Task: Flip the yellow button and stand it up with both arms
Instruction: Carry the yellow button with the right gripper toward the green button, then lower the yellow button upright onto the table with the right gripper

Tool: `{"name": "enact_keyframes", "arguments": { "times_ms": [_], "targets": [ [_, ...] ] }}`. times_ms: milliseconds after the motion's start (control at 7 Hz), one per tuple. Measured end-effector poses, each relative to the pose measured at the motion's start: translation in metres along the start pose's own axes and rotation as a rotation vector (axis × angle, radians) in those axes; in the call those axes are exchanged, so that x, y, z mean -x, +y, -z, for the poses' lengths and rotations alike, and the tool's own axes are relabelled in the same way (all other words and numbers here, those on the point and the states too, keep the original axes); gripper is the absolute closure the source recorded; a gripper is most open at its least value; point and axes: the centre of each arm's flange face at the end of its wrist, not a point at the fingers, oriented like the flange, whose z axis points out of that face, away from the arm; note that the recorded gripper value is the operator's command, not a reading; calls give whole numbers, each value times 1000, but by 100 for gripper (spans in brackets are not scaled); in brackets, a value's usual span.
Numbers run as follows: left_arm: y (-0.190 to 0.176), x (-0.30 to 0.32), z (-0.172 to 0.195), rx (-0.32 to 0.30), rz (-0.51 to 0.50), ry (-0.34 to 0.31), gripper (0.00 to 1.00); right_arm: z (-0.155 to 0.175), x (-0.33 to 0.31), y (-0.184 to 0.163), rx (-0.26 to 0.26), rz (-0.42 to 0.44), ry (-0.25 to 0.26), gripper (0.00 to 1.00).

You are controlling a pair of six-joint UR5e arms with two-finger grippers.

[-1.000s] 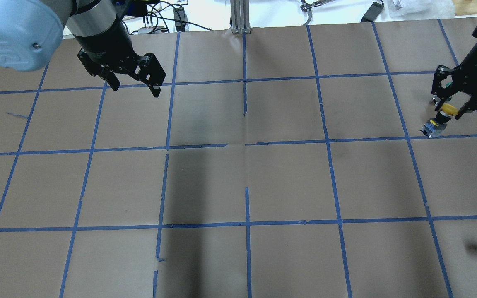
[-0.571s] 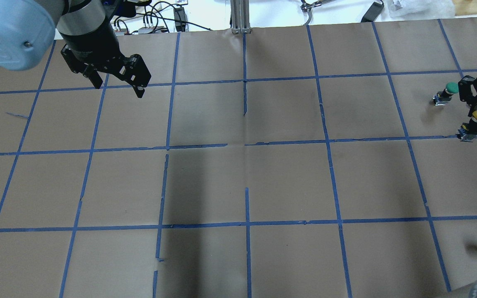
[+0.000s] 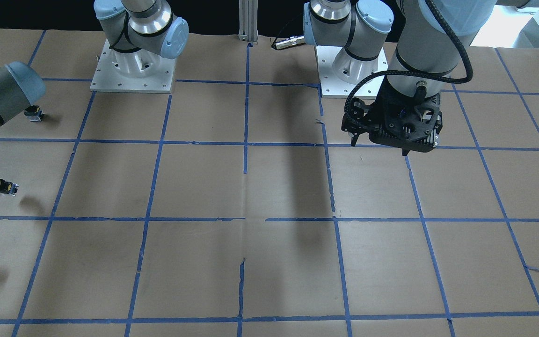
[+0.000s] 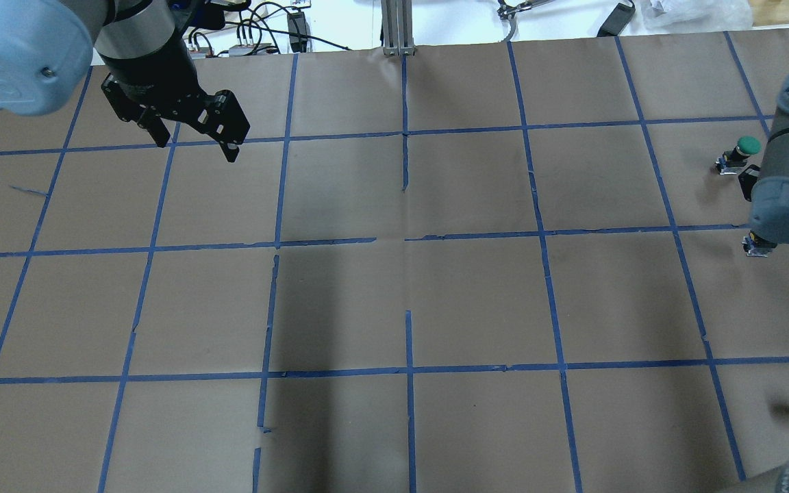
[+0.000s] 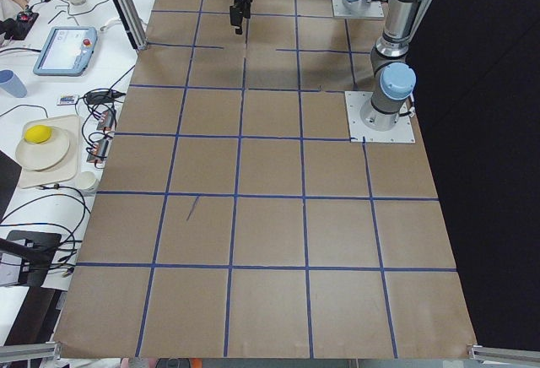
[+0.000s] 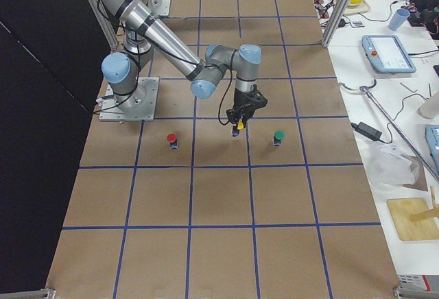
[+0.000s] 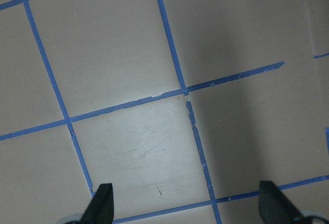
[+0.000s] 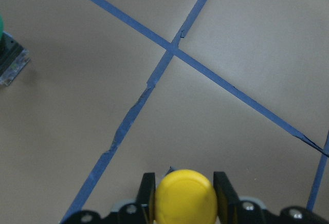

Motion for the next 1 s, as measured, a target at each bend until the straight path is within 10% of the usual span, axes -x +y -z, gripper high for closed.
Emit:
{"name": "enact_keyframes", "arguments": {
  "times_ms": [1000],
  "targets": [
    [-2,2,2,-7,6,3,0,-17,-7,3,-11,-19,8,72]
  ]
}}
